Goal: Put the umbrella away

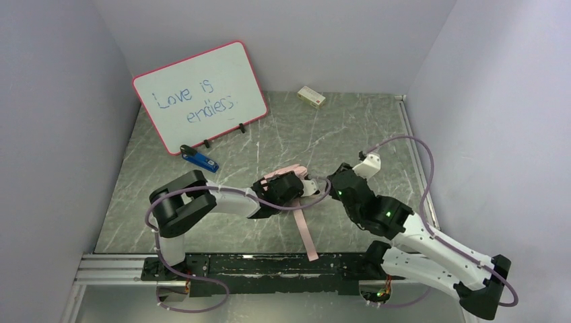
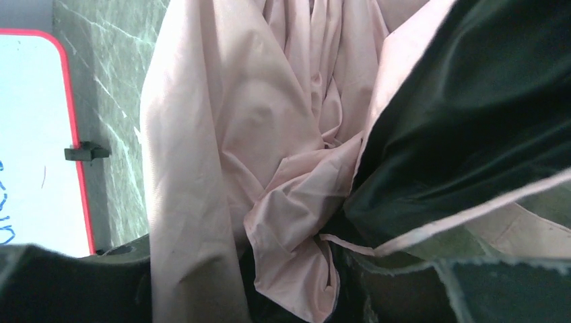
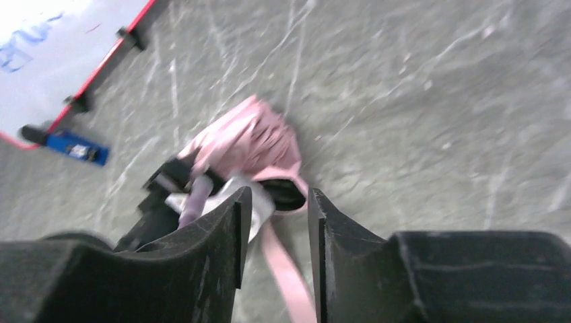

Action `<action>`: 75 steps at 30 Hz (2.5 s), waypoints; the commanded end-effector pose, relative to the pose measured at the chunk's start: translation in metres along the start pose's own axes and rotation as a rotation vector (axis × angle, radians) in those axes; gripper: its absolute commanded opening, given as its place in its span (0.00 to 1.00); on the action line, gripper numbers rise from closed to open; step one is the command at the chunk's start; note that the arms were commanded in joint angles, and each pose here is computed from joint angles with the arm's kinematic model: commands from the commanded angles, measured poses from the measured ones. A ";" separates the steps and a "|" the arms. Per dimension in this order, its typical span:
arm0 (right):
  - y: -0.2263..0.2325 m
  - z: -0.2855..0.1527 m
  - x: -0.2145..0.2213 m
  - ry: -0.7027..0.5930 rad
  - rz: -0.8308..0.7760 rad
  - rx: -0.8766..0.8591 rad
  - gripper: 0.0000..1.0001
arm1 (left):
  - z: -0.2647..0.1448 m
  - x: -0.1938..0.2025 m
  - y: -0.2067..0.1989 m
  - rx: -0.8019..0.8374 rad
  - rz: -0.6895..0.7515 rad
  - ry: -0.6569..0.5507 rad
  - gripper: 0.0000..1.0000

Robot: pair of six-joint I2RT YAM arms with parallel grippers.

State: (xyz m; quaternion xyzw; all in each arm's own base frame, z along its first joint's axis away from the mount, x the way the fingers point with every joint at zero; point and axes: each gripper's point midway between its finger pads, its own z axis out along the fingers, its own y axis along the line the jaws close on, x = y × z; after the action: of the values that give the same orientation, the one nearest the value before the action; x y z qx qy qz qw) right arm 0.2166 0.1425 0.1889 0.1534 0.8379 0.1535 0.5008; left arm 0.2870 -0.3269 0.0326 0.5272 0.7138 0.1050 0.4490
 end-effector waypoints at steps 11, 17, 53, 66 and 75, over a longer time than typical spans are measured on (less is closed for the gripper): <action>-0.035 0.079 -0.098 -0.100 -0.126 0.017 0.63 | 0.000 0.027 -0.045 0.024 0.243 0.038 0.05; 0.021 0.111 -0.121 -0.088 -0.318 -0.264 0.72 | -0.005 0.030 -0.054 -0.038 0.392 0.033 0.05; 0.039 0.109 0.069 0.430 -1.305 -1.332 0.80 | -0.012 0.034 -0.092 -0.184 0.723 -0.063 0.05; 0.030 0.116 0.121 0.626 -1.402 -1.323 0.82 | -0.016 0.036 -0.089 -0.202 0.738 -0.086 0.05; 0.005 0.125 0.163 0.787 -1.436 -1.277 0.82 | -0.016 0.030 -0.088 -0.209 0.731 -0.098 0.05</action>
State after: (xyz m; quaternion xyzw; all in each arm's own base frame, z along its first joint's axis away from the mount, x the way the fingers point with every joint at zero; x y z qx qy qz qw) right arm 0.2587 0.2365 0.0330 -0.7314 0.5846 0.2935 0.1928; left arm 0.2359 -0.3449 0.0339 0.6083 0.4800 0.3242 0.5427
